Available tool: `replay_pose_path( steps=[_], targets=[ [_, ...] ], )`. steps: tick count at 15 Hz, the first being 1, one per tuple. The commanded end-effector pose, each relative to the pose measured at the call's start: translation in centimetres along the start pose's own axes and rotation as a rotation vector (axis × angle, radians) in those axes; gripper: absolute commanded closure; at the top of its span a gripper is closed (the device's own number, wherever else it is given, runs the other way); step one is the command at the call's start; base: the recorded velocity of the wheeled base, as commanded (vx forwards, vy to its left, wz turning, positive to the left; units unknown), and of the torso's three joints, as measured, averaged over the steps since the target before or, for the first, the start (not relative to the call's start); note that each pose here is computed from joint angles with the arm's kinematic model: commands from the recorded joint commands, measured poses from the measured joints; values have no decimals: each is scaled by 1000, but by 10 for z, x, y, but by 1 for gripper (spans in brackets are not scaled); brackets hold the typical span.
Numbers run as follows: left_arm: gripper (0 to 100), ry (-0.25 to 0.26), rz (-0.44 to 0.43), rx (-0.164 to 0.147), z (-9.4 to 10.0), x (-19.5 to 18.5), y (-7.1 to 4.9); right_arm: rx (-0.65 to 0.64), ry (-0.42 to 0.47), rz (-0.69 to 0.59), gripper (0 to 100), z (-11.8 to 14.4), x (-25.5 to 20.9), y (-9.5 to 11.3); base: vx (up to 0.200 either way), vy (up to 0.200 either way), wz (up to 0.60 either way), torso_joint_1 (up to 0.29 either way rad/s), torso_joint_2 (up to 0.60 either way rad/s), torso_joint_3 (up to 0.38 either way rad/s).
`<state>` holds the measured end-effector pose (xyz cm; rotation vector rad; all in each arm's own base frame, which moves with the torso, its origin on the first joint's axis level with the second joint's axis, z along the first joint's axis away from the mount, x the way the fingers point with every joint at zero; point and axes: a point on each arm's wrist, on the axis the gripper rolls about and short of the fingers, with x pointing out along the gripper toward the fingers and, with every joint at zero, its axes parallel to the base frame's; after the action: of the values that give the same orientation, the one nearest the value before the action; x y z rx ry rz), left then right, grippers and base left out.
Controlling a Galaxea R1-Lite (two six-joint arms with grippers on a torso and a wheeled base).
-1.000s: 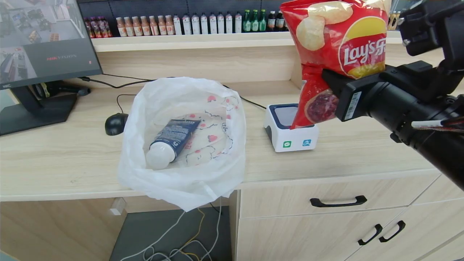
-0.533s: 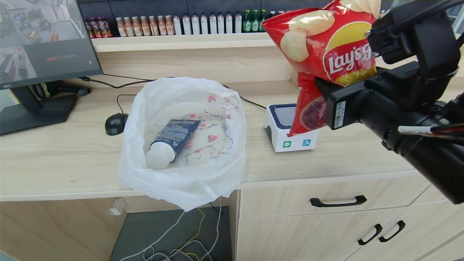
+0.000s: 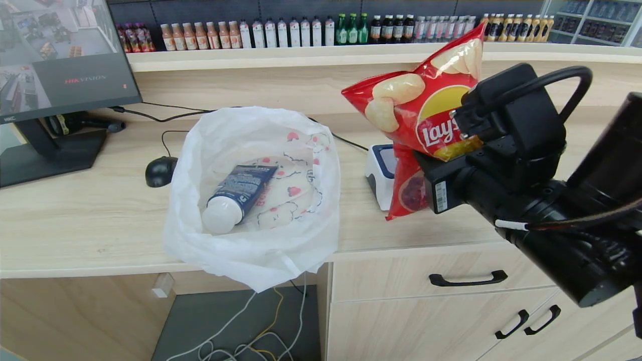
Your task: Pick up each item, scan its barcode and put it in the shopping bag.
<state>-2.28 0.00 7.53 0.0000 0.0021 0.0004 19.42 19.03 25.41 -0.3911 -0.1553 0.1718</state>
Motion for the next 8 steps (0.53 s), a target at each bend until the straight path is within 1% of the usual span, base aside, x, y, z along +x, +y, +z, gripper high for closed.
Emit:
replay_pose_path(
  steps=[1, 3, 5, 8],
  targets=[
    [0, -1, 0, 0, 0, 0, 0, 20, -7, -15, 100, -5, 9, 9, 0, 0, 0, 0, 0, 0],
    [0, -1, 0, 0, 0, 0, 0, 36, -18, -48, 100, -7, 15, 6, 0, 0, 0, 0, 0, 0],
    [0, -1, 0, 0, 0, 0, 0, 37, -11, -68, 100, -10, 19, 0, 0, 0, 0, 0, 0, 0],
    [0, -1, 0, 0, 0, 0, 0, 74, -1, -106, 100, -13, 24, -9, 0, 0, 0, 0, 0, 0]
  ],
)
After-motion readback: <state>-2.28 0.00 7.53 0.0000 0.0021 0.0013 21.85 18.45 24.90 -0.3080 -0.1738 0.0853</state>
